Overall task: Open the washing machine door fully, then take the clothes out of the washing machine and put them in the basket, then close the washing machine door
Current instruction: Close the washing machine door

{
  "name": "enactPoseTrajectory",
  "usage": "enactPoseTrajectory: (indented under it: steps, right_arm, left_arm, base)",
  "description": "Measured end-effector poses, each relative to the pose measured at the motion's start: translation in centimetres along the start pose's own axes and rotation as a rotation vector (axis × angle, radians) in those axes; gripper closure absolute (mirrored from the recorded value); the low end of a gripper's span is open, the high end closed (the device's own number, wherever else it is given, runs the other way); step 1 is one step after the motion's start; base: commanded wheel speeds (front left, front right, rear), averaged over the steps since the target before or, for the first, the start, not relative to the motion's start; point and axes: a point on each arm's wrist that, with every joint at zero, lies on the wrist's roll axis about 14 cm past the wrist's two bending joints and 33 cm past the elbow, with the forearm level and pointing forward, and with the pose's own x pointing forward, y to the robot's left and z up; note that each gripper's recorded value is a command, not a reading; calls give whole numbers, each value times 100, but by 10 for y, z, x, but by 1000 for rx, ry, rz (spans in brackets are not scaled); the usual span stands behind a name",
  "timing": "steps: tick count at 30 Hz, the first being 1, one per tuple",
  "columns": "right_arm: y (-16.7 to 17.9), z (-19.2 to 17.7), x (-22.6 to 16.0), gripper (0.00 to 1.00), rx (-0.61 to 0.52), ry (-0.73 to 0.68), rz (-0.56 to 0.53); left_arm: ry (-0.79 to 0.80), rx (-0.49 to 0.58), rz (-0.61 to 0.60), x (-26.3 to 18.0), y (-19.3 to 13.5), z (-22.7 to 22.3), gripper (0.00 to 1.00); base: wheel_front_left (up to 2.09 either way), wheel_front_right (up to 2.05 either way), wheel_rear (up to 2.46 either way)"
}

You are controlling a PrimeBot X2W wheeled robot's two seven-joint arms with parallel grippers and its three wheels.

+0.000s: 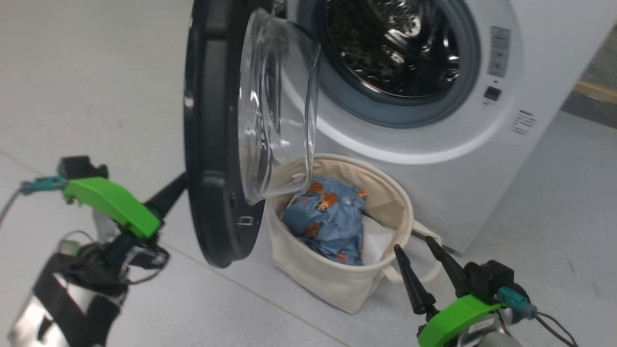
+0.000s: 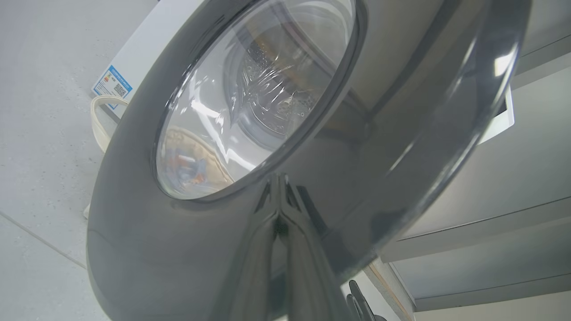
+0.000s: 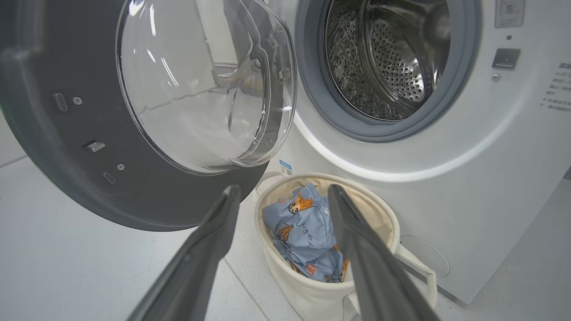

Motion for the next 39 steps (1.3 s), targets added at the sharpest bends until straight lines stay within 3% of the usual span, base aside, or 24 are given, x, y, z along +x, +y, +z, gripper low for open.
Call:
enactPoseTrajectory:
  steps: [13,28,39]
  right_arm:
    - [-35,8,-28,0,12,-35,-139]
    - [-76,6,-60,0,23,-46,-288]
    - [-112,15,-93,0,18,-81,-427]
  left_arm:
    - [20,2,-86,45,-31,-36,100]
    - [178,31,-224,88,-80,-105,100]
    - [267,19,-243,121,-89,-150,100]
  base:
    - [0,0,0]
    - [0,0,0]
    - [0,0,0]
